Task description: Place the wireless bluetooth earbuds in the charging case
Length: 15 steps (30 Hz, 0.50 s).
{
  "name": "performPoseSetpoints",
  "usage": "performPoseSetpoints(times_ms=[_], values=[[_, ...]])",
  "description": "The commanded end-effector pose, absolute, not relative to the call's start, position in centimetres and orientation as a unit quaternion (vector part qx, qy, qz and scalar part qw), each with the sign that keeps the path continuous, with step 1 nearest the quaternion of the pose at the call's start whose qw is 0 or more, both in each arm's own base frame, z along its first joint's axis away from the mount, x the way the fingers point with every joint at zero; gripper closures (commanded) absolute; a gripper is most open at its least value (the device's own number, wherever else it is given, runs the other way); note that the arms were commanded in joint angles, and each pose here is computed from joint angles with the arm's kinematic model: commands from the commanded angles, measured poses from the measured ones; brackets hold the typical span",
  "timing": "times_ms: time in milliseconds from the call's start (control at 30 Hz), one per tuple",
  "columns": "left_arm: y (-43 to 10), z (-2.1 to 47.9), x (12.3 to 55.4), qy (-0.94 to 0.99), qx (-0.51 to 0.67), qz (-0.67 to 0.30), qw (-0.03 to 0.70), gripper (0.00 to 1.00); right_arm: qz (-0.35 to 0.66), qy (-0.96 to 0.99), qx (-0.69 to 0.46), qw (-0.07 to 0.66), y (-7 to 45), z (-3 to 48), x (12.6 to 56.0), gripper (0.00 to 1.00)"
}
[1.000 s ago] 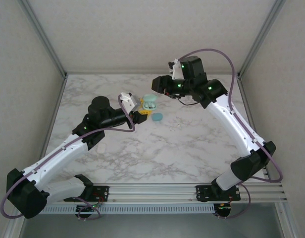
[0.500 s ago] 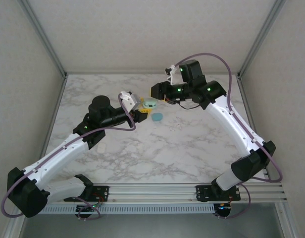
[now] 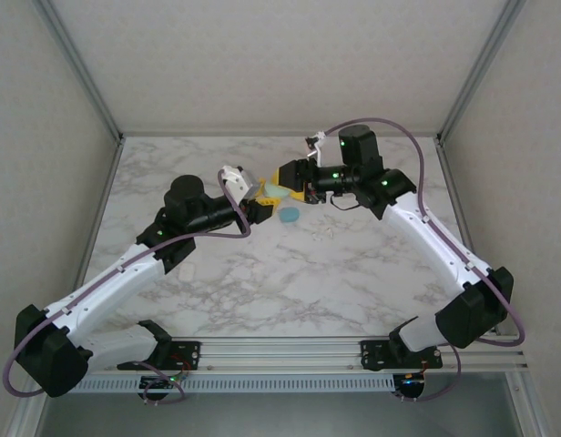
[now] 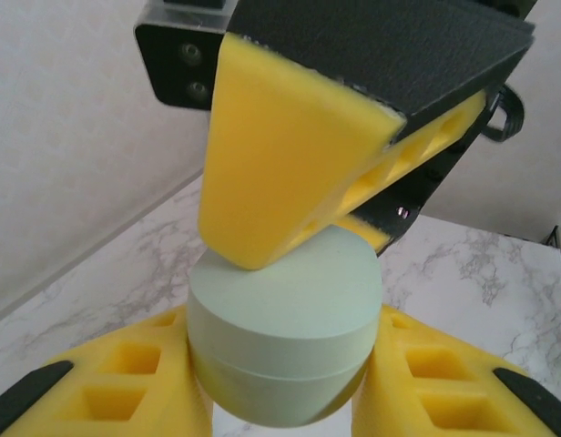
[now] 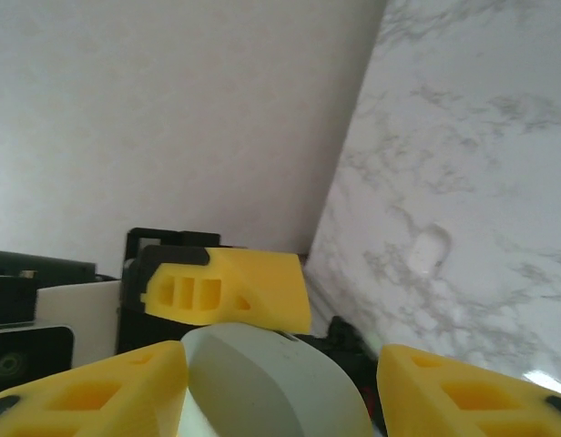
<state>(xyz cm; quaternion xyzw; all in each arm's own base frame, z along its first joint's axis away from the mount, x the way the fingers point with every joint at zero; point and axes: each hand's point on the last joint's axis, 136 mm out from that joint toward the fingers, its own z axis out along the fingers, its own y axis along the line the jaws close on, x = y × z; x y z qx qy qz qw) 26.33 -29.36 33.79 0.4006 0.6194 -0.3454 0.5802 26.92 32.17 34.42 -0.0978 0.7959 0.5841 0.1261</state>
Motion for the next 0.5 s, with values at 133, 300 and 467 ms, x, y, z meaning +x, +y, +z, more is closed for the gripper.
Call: performPoseSetpoints(times_ms=[133,300,467], values=[[-29.41,38.28,25.97,0.573,0.379,-0.369,0.626,0.78,0.661,0.735,-0.121,0.085,32.54,36.62,25.06,0.45],[-29.30,38.24,26.03,0.575,0.376,-0.368,0.626,0.78,0.672,0.724,-0.133,0.088,32.16,37.43,24.58,0.51],[-29.41,37.92,26.23,0.579,0.377,-0.366,0.624,0.78,0.668,0.728,-0.124,0.090,31.83,36.98,24.71,0.61]])
